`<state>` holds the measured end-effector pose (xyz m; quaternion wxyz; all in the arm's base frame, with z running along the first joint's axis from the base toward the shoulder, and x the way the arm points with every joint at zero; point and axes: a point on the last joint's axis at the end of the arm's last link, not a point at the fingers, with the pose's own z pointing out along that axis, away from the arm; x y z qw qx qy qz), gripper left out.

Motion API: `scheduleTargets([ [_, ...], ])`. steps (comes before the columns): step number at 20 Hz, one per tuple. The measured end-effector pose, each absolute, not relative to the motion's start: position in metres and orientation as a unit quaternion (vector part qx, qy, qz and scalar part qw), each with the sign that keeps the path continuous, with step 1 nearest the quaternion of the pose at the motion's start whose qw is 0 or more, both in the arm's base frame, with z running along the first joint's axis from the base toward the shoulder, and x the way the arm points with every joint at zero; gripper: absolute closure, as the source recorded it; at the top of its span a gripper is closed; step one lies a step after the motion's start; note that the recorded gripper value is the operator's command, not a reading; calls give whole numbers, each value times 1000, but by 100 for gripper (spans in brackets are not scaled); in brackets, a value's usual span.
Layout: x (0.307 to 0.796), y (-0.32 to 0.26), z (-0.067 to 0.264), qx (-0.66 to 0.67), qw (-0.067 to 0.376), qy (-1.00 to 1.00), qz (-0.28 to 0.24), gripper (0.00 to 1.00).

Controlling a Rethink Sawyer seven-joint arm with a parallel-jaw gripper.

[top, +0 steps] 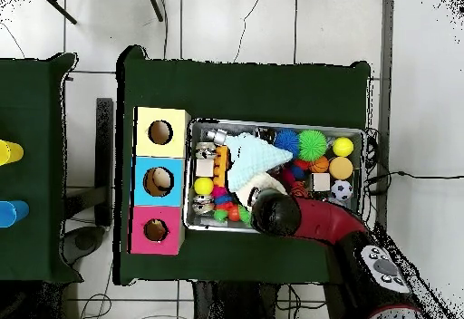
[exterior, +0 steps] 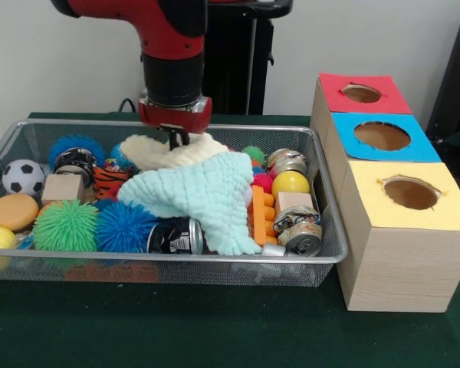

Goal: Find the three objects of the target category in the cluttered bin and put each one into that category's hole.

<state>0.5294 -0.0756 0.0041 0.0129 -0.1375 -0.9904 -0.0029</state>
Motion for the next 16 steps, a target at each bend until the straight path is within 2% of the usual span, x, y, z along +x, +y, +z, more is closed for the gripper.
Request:
scheduleTargets([
  [5, 529, -49, 8, -132, 19, -991, -10, 100],
  [16, 522, 48, 5, -100, 45, -993, -32, 100],
])
